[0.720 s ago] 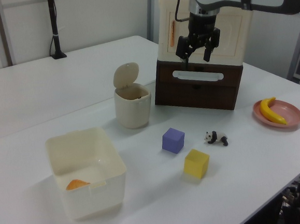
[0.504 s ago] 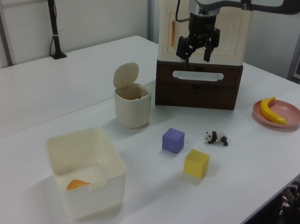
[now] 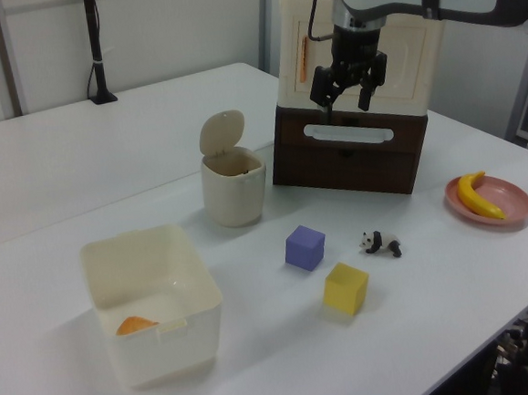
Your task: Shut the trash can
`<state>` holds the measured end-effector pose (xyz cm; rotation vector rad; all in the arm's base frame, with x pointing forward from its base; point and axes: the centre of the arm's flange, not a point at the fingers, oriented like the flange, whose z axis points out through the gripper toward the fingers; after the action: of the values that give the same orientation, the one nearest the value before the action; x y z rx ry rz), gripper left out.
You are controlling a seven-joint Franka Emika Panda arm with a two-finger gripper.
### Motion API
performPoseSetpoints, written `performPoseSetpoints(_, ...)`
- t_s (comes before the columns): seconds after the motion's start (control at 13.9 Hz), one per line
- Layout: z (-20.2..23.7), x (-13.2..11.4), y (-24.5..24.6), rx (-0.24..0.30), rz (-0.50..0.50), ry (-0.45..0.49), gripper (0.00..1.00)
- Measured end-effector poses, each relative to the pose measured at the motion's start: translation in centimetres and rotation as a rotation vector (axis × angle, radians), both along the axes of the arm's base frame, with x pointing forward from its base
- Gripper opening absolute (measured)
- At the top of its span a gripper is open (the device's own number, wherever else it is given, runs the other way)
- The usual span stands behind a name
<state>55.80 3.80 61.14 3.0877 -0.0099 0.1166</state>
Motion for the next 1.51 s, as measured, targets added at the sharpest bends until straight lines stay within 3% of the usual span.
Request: performPoseSetpoints(1.51,0.26,0.08,-0.33,0.0,0.002,-0.005,1.0)
